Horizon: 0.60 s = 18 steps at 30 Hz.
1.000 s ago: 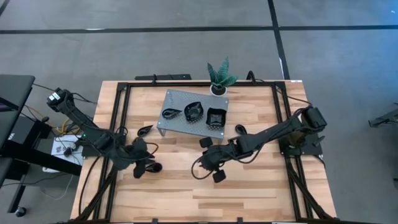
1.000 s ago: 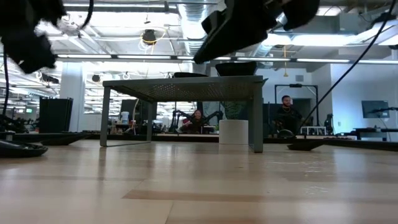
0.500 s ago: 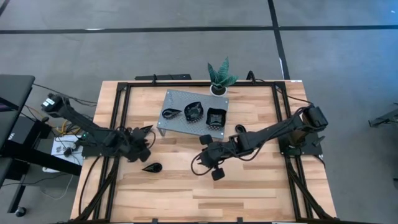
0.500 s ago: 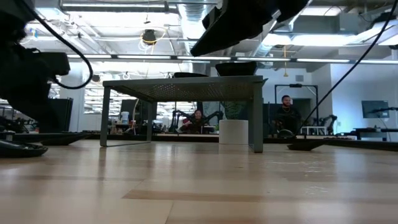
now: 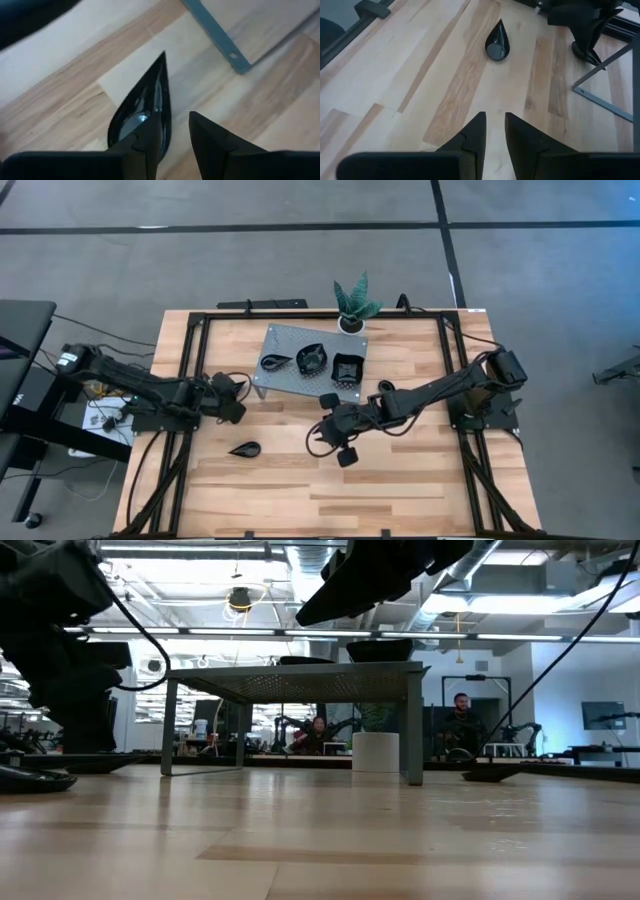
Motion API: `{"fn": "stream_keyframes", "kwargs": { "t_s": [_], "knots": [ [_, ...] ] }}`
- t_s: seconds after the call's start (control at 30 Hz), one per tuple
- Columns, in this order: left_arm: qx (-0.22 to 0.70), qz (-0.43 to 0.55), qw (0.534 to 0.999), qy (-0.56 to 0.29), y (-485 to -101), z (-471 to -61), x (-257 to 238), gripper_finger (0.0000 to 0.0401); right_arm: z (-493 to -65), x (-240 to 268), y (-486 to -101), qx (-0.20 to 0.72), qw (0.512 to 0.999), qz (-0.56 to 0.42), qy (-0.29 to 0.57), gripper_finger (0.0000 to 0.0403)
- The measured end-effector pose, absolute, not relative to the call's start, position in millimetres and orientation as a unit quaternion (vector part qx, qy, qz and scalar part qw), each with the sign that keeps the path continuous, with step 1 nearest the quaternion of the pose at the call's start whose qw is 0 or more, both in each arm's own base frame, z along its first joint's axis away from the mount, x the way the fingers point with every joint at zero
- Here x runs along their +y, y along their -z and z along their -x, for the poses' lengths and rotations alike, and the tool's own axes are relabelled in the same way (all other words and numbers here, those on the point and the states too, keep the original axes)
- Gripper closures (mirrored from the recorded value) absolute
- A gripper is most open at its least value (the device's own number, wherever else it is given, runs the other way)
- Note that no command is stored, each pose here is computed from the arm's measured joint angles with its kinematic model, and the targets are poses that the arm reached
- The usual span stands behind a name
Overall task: Pick & Place Mini shaped plates
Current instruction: Stack the drop shaped plate on top of the drop shaped plates on the shelf
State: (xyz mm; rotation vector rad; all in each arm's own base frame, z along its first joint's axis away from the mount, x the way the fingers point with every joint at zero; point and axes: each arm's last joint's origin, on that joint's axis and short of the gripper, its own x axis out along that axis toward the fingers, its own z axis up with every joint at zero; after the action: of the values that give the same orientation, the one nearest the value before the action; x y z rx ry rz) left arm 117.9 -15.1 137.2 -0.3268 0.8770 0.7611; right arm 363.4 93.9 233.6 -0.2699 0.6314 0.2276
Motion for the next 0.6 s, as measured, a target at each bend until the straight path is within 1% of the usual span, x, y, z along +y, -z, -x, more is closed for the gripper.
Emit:
{"fn": "stream_keyframes", "kwargs": {
  "t_s": [0.23,0.47,0.53,0.6],
  "knots": [
    [0.439,0.175,0.804,-0.361,-116.8,-107.7,-11.0,0.0297,-363.2,94.1,-233.4,0.31,0.935,0.132,-0.112,0.0337],
    [0.43,0.175,0.808,-0.363,-112.3,-106.9,-10.5,0.0298,-363.3,93.8,-233.4,0.31,0.935,0.132,-0.111,0.0337],
    [0.43,0.174,0.809,-0.362,-112.3,-107.0,-10.5,0.0304,-363.3,93.8,-233.4,0.31,0.935,0.132,-0.111,0.0337],
    [0.43,0.172,0.81,-0.359,-112.4,-107.3,-10.6,0.032,-363.3,93.8,-233.4,0.31,0.935,0.132,-0.111,0.0337]
  ]
}}
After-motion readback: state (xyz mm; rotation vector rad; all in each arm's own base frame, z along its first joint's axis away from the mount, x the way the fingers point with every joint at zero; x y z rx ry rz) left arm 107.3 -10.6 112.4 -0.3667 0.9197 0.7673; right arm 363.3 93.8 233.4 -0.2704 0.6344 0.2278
